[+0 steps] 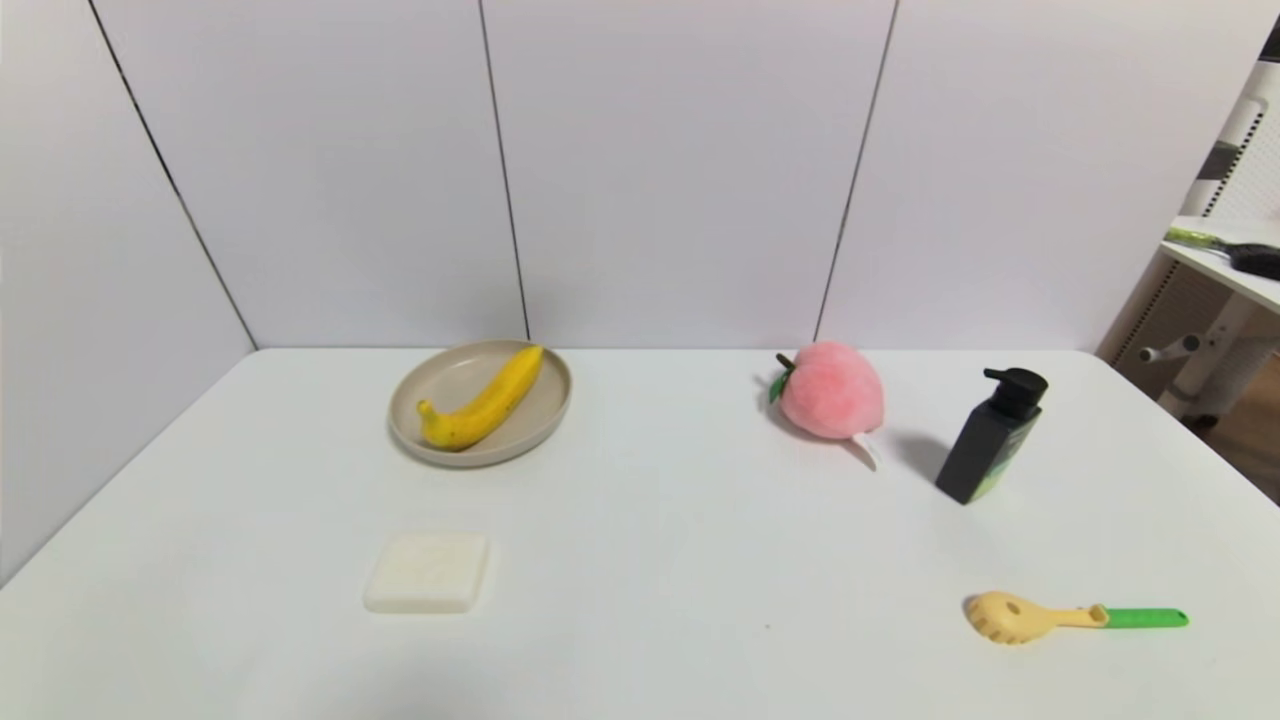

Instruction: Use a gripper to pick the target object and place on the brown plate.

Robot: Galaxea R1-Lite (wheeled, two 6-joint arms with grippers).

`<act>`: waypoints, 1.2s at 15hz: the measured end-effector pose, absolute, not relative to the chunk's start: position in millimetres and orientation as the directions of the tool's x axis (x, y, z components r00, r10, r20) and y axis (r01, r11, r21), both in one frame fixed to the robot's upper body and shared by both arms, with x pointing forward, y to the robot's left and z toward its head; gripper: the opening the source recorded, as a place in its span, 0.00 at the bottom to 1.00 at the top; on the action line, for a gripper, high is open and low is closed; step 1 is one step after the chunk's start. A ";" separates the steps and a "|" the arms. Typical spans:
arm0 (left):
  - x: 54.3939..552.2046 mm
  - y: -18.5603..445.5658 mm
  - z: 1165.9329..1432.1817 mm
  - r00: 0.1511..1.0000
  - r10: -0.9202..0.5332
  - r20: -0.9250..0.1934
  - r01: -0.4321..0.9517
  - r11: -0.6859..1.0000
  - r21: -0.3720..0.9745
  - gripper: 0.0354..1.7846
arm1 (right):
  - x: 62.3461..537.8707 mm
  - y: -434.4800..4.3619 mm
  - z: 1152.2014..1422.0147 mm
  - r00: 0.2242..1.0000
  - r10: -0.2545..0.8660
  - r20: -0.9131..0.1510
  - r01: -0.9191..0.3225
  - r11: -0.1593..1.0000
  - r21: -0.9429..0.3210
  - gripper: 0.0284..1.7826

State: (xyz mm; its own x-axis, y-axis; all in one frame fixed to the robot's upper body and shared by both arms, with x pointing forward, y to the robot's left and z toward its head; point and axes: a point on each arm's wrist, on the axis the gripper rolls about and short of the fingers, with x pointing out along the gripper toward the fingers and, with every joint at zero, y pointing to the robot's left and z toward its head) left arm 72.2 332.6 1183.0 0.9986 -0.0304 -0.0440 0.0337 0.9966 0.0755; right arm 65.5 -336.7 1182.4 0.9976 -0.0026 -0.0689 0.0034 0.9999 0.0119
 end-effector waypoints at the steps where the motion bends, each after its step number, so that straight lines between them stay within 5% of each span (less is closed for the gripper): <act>1: 71.1 332.7 1182.9 0.999 -0.023 -0.028 0.024 0.998 0.050 0.94 | 65.5 -336.7 1182.4 0.998 -0.003 -0.069 0.003 1.000 0.012 0.95; 18: 69.0 333.4 1182.5 1.000 0.006 0.002 -0.006 1.000 -0.006 0.94 | 65.5 -336.8 1182.4 0.998 -0.005 -0.069 0.006 1.000 0.012 0.95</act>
